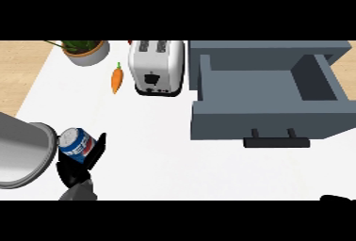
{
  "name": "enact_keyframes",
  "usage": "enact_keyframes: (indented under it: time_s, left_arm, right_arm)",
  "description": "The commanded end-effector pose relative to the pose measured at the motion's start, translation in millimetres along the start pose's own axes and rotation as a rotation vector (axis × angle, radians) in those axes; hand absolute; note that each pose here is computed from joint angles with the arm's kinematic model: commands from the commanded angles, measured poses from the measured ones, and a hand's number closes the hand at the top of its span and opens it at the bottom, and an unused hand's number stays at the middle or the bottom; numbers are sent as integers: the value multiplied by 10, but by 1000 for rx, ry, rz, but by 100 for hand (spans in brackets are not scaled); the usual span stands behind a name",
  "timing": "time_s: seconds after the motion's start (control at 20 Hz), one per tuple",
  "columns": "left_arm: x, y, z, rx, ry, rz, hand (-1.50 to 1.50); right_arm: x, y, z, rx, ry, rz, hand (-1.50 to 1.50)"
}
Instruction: Pick up the can, place it into the drawer and close the drawer
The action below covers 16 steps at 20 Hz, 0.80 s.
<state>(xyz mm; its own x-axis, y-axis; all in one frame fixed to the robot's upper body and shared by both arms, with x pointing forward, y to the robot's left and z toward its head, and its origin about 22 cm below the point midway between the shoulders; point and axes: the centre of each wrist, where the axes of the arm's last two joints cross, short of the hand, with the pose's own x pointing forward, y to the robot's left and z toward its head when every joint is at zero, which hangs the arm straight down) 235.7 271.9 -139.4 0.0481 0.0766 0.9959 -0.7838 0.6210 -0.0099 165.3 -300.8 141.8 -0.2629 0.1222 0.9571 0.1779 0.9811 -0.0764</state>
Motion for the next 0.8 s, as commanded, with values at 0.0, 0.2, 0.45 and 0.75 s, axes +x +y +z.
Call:
enact_keyframes:
  time_s: [0.0,0.2,0.45,0.75]
  left_arm:
    - [112,-157,-112,-46,1,44,150]
    - [277,-261,-297,-71,-47,66,150]
    - [144,-212,-144,-118,-101,73,150]
    - [401,-799,-131,-758,-68,40,150]
  right_arm:
    - [67,59,-151,-9,-7,6,-150]
    - [-13,20,-25,-27,2,18,-150]
    - [11,-117,-41,-22,-18,-2,-150]
    - [-37,32,-95,13,-31,19,-150]
